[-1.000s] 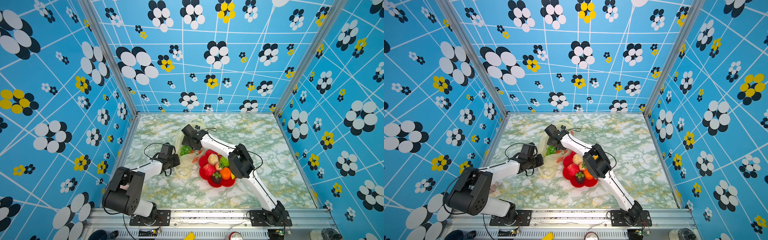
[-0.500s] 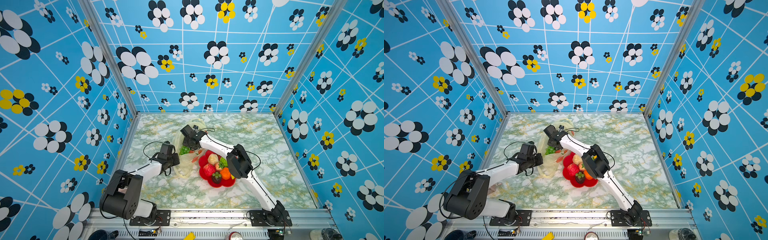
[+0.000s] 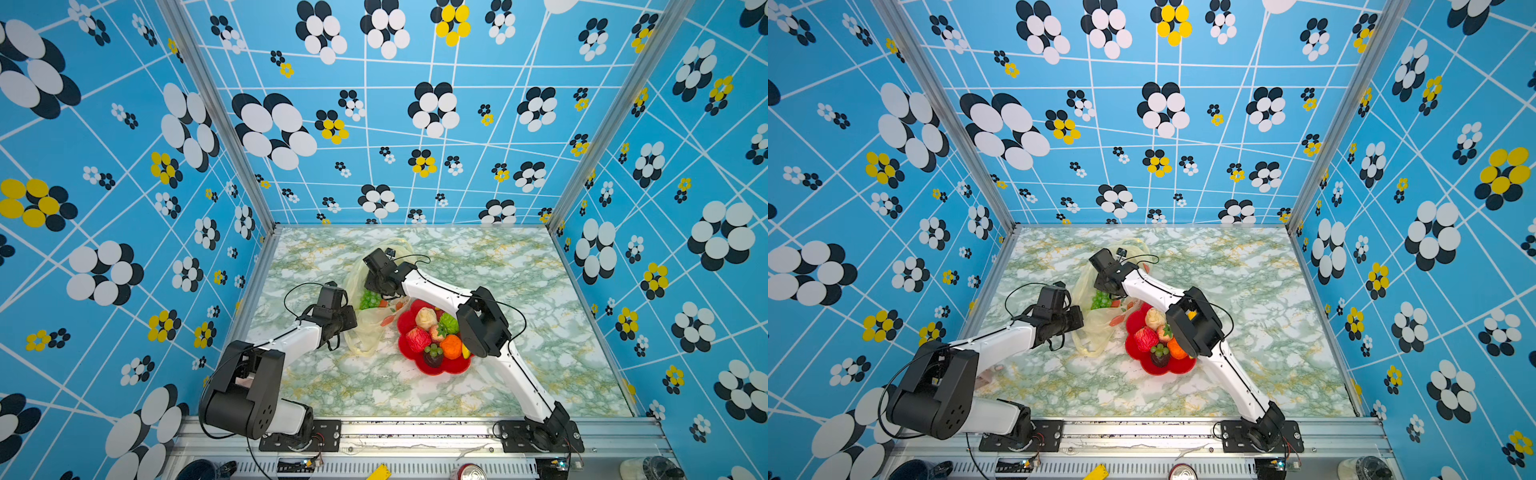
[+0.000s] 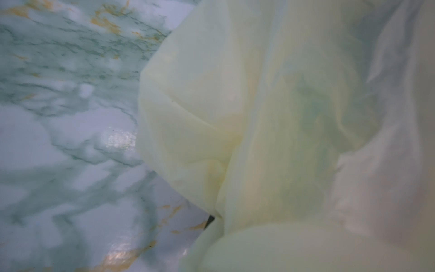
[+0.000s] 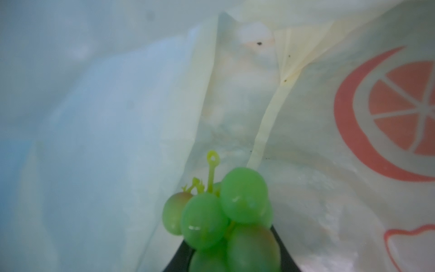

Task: Take fruits out of the plastic bag
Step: Pick up the fruit from the plastic bag.

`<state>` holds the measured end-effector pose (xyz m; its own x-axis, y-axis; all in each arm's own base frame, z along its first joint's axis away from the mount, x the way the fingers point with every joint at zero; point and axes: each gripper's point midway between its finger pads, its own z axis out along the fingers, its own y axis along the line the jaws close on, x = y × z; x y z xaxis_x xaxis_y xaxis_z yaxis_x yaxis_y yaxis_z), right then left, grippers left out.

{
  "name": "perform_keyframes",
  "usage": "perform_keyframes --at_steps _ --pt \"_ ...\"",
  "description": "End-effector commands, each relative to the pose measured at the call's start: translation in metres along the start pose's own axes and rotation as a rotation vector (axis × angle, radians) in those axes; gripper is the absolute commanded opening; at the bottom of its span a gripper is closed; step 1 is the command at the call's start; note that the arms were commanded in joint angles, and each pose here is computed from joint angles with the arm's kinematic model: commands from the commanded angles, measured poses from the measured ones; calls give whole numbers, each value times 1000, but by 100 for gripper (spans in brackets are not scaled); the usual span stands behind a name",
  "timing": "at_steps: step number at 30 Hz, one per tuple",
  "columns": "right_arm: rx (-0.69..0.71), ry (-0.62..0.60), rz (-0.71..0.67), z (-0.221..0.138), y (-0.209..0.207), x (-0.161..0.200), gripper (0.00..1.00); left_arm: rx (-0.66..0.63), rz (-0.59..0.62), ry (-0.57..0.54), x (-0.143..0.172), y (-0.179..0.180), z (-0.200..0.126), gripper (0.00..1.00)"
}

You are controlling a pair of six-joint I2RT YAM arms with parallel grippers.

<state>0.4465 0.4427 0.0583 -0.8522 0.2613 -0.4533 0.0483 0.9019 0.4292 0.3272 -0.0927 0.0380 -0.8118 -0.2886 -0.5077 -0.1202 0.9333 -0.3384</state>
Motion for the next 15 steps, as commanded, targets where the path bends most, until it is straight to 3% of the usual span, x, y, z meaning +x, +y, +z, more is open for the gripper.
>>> perform_keyframes --at_steps 1,15 --pt "-61 -100 -51 -46 23 -34 34 -6 -18 17 0 5 1 15" --pt "-129 -216 -245 -143 48 -49 34 -16 -23 9 -6 11 2 15"
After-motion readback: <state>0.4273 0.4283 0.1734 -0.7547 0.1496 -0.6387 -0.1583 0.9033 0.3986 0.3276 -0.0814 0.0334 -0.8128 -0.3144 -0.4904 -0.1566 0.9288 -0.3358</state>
